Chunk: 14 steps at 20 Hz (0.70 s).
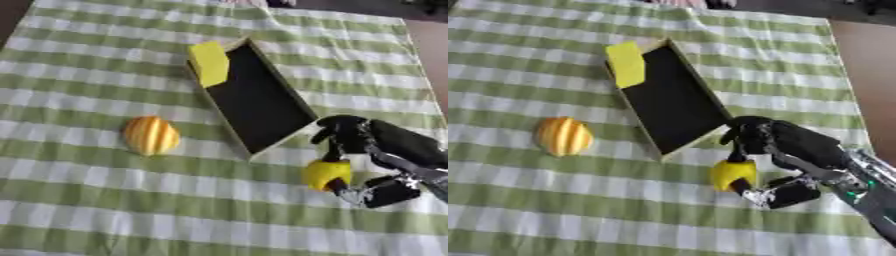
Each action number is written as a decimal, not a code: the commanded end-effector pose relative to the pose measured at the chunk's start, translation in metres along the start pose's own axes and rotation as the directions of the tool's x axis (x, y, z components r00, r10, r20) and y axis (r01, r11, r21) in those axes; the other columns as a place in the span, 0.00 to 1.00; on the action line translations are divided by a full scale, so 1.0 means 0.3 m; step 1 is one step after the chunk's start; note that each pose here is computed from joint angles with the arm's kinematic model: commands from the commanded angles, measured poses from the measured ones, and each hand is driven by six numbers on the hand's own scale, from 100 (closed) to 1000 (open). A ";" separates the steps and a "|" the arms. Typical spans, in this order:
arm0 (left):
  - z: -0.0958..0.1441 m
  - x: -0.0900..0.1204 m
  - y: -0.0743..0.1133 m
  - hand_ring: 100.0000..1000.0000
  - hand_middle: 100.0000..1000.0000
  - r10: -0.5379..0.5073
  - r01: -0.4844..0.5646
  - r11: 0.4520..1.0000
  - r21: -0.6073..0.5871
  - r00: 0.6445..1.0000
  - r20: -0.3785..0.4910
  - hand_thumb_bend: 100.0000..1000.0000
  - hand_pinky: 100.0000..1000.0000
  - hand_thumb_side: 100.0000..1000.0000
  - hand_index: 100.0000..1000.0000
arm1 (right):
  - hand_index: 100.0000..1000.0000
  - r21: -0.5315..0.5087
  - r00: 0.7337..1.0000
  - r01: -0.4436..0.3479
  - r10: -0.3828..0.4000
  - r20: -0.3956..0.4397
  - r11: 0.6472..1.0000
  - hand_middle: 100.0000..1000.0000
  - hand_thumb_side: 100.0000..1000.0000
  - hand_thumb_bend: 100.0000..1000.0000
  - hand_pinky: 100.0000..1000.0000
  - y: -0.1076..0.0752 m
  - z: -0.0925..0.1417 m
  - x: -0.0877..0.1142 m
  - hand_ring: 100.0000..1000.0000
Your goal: Pick up objects on the table and place them in the box.
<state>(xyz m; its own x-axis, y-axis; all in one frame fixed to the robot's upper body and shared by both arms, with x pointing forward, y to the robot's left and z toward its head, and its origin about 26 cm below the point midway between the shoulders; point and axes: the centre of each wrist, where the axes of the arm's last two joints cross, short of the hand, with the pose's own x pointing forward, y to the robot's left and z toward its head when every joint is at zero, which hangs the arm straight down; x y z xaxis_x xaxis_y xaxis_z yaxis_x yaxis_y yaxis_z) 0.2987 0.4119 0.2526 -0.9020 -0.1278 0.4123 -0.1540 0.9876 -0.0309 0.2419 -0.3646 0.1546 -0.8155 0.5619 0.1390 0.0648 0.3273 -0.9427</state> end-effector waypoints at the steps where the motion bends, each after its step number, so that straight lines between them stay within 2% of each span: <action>1: -0.037 0.030 0.004 0.77 0.65 -0.023 0.024 0.999 -0.024 0.999 0.038 0.00 0.71 0.52 0.73 | 0.56 -0.042 1.000 -0.027 0.027 -0.012 0.999 0.33 0.22 0.00 0.88 -0.074 -0.017 -0.009 0.69; 4: -0.044 0.030 0.003 0.77 0.65 -0.020 0.021 0.999 -0.026 0.999 0.050 0.00 0.71 0.52 0.73 | 0.56 -0.106 0.999 -0.027 0.024 -0.030 0.994 0.33 0.29 0.00 0.87 -0.109 -0.031 -0.017 0.68; 14: -0.065 0.026 -0.012 0.77 0.65 0.008 -0.004 0.999 -0.055 0.996 0.085 0.00 0.71 0.52 0.73 | 0.56 -0.286 0.999 -0.022 0.007 -0.053 0.958 0.33 0.36 0.00 0.87 -0.225 -0.071 -0.032 0.68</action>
<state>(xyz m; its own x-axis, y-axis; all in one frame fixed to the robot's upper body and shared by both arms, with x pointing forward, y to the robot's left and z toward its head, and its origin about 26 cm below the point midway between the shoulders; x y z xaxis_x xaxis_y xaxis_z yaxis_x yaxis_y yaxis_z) 0.3030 0.4072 0.2614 -0.9247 -0.1114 0.3640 -0.1250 0.9921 -0.0140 0.2583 -0.3745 0.2079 -0.7783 0.6024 0.1768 0.2211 0.5266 -0.8209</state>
